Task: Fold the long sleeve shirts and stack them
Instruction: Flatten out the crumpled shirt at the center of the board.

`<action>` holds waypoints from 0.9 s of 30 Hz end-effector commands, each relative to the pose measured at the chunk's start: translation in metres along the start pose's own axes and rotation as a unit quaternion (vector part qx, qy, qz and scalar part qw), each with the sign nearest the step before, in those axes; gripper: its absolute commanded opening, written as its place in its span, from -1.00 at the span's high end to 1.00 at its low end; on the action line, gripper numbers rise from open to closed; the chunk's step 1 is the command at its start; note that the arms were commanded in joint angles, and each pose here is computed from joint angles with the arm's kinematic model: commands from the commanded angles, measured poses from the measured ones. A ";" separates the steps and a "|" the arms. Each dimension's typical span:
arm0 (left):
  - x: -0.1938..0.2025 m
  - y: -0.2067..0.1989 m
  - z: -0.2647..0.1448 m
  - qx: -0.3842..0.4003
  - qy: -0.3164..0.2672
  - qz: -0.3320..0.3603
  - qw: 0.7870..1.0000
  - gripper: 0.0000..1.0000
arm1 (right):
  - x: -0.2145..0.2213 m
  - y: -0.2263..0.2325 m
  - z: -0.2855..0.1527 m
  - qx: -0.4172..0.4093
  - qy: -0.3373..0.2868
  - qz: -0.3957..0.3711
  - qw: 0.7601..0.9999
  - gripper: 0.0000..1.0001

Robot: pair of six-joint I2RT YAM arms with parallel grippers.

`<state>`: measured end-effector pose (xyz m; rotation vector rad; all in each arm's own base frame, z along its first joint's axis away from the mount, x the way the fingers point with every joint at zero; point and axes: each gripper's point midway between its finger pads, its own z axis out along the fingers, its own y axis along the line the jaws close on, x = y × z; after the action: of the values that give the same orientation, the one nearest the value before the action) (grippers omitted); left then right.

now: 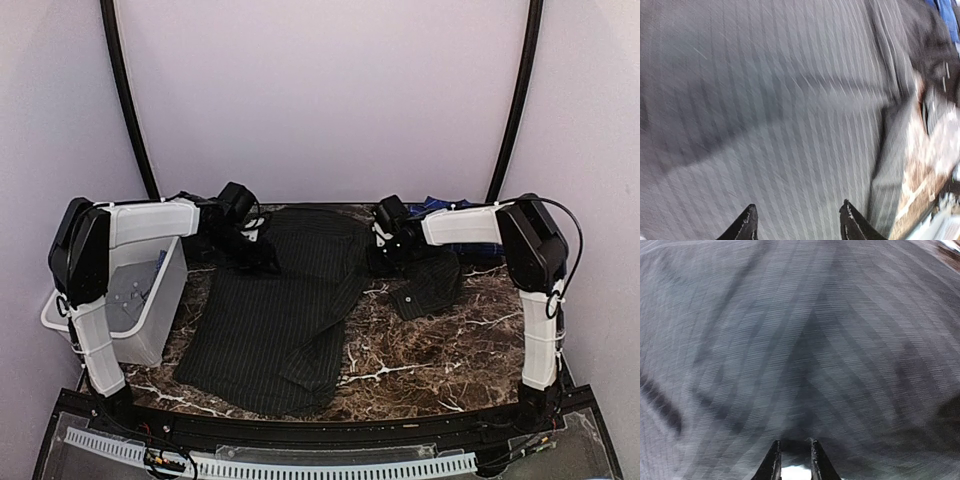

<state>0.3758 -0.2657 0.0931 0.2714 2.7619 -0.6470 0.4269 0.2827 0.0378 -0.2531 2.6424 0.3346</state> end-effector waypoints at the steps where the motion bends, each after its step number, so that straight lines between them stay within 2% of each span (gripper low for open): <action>1: 0.050 -0.039 0.006 0.061 0.059 0.024 0.996 -0.08 | -0.008 -0.038 0.003 0.023 -0.007 0.021 0.999 0.63; 7: 0.118 -0.077 0.019 0.096 0.137 0.078 0.983 -0.09 | -0.020 -0.067 0.006 0.039 -0.008 0.033 0.999 0.63; 15: 0.158 -0.115 0.011 0.164 0.183 0.106 0.964 -0.10 | -0.030 -0.069 0.011 0.046 -0.005 0.017 0.999 0.61; 17: 0.164 -0.120 0.009 0.174 0.190 0.107 0.960 -0.03 | -0.033 -0.068 0.009 0.044 -0.007 0.016 0.999 0.61; 20: 0.166 -0.126 0.005 0.184 0.192 0.109 0.958 0.25 | -0.038 -0.066 0.003 0.042 -0.014 0.013 0.999 0.60; 25: 0.170 -0.141 0.006 0.198 0.198 0.121 0.952 0.46 | -0.042 -0.064 -0.002 0.040 -0.014 0.003 0.999 0.57; 27: 0.170 -0.148 0.007 0.201 0.198 0.128 0.951 0.63 | -0.044 -0.061 -0.007 0.036 -0.017 0.000 0.999 0.56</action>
<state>0.1889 -0.3637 0.0687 0.8479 2.9280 -1.1104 0.4715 0.2226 0.0337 -0.1886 2.6501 0.2364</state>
